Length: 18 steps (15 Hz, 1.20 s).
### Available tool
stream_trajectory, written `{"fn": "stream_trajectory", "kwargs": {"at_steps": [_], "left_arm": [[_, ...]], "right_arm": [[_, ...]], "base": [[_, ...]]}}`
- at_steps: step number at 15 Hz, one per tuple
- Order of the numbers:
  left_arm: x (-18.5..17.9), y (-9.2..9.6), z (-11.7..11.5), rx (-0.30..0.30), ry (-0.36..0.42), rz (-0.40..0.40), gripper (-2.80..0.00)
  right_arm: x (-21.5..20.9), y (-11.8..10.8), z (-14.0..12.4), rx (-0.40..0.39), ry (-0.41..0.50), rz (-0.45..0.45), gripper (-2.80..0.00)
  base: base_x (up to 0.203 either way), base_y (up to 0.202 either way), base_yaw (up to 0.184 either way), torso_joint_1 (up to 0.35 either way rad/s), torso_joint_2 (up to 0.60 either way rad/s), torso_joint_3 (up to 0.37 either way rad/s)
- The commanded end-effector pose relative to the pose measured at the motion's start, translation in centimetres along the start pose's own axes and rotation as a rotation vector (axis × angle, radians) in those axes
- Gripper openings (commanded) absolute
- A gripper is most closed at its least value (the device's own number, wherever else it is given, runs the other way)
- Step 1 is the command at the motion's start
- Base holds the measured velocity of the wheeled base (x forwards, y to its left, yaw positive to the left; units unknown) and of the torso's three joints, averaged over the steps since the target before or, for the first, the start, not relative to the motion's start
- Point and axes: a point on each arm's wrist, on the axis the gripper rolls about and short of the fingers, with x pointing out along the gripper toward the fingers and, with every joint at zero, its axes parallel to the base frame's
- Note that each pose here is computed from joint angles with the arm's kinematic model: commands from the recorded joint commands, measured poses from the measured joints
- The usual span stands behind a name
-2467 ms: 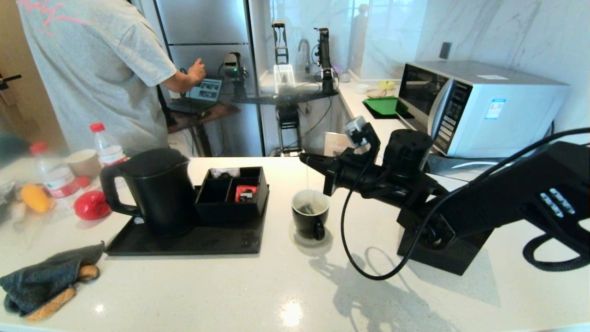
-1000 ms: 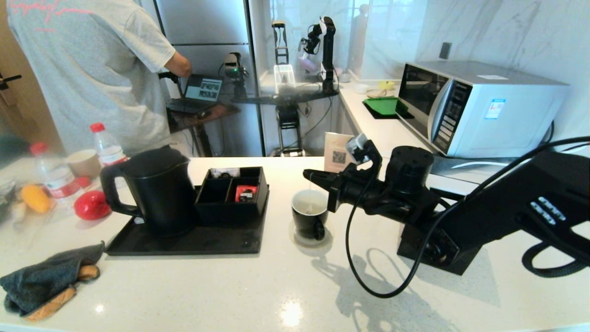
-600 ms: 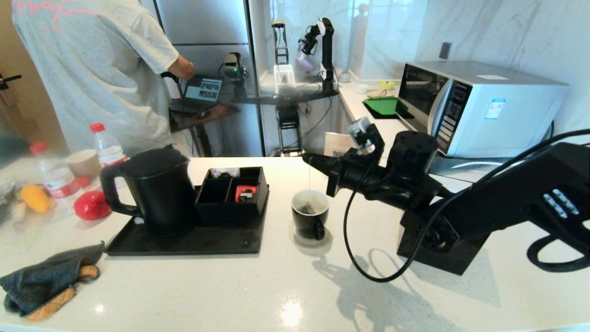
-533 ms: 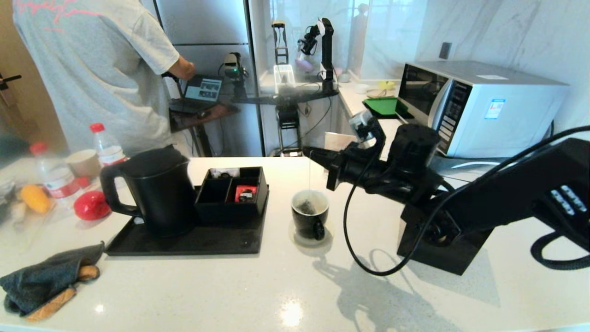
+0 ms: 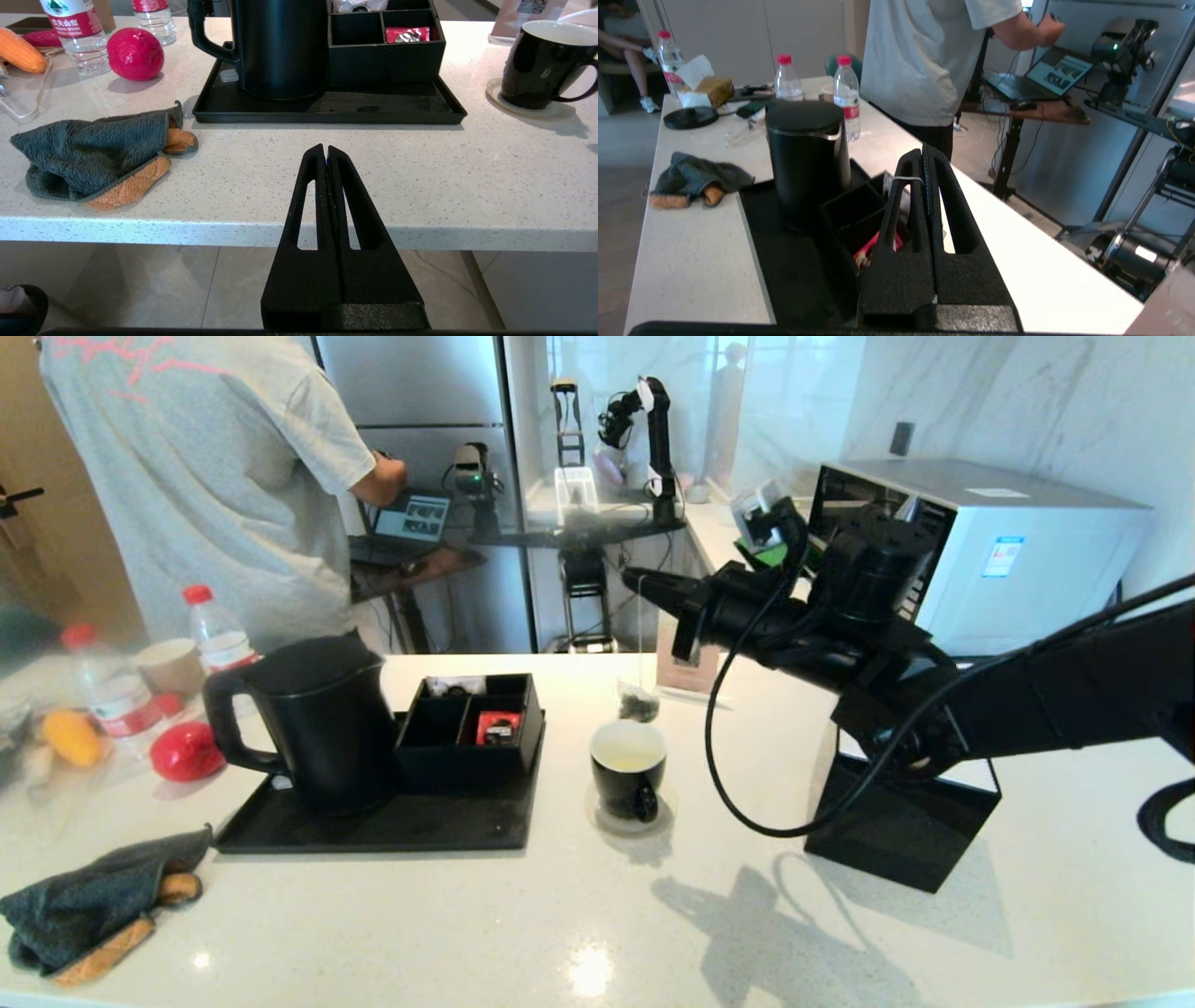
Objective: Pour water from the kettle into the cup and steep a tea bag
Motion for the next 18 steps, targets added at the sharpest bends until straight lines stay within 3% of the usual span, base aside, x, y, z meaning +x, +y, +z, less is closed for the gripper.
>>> {"fn": "stream_trajectory", "kwargs": {"at_steps": [1, 6, 13, 18], "left_arm": [[0.0, 0.0, 0.0, -0.001, -0.002, 0.0, -2.8], [0.0, 0.0, 0.0, -0.001, -0.002, 0.0, -2.8], [0.0, 0.0, 0.0, -0.001, -0.002, 0.0, -2.8], [0.0, 0.0, 0.0, -0.001, -0.002, 0.0, -2.8]], "right_arm": [[-0.7, 0.4, -1.9, 0.009, 0.042, 0.004, -2.8], [-2.1, 1.1, -6.8, 0.038, 0.098, 0.008, -2.8], [-2.5, 1.3, -10.7, 0.071, 0.161, 0.011, -2.8], [-2.2, 1.0, -8.6, 0.04, 0.105, 0.006, -2.8]], "base": [[0.0, 0.0, 0.0, 0.0, 0.0, 0.0], [0.0, 0.0, 0.0, 0.0, 0.0, 0.0], [0.0, 0.0, 0.0, 0.0, 0.0, 0.0], [0.0, 0.0, 0.0, 0.0, 0.0, 0.0]]}}
